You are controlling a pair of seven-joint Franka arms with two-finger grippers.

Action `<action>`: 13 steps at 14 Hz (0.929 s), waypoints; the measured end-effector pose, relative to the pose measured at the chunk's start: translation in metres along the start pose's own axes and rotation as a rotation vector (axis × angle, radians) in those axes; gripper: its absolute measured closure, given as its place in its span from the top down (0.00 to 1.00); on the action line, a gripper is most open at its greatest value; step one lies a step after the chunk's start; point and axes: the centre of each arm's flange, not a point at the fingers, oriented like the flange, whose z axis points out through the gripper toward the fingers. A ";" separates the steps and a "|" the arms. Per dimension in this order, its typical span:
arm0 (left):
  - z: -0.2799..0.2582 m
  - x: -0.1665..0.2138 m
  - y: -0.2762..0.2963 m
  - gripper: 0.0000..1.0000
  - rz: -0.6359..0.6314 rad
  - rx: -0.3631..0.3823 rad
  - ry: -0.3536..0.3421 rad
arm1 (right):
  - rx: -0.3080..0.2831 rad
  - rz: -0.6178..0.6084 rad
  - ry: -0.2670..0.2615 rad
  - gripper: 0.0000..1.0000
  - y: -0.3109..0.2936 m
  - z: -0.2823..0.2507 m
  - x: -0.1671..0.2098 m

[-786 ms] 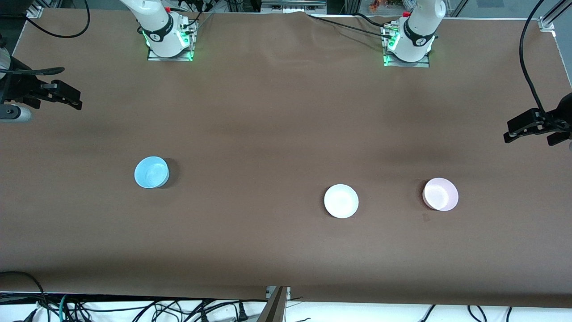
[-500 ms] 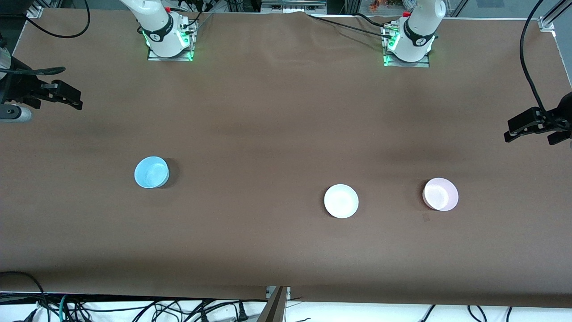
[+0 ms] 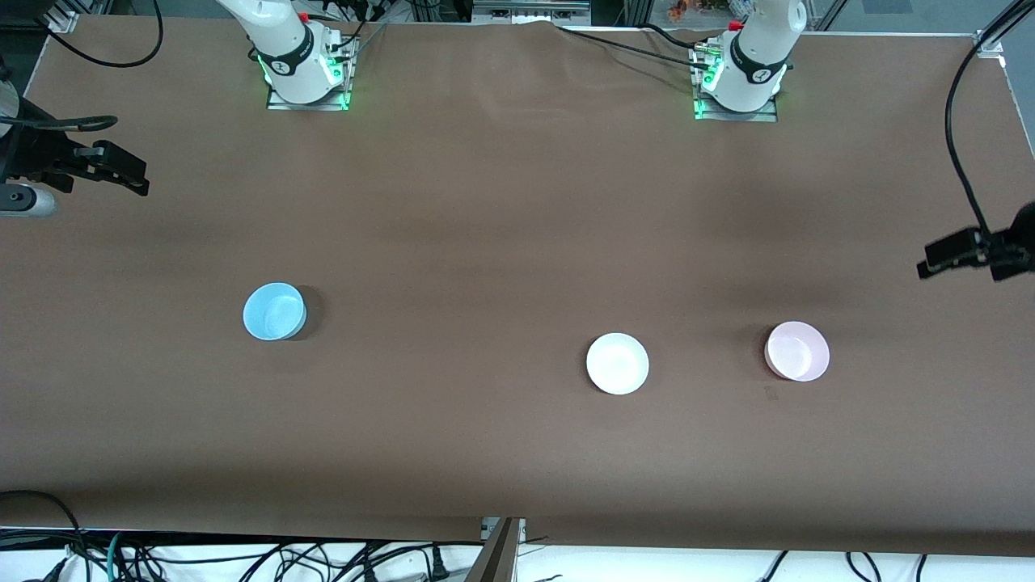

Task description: Stack pink and blue bowls on white bowl

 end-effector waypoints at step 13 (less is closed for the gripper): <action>0.289 0.019 -0.056 1.00 -0.063 -0.056 0.072 | 0.001 -0.007 -0.008 1.00 0.001 0.005 0.003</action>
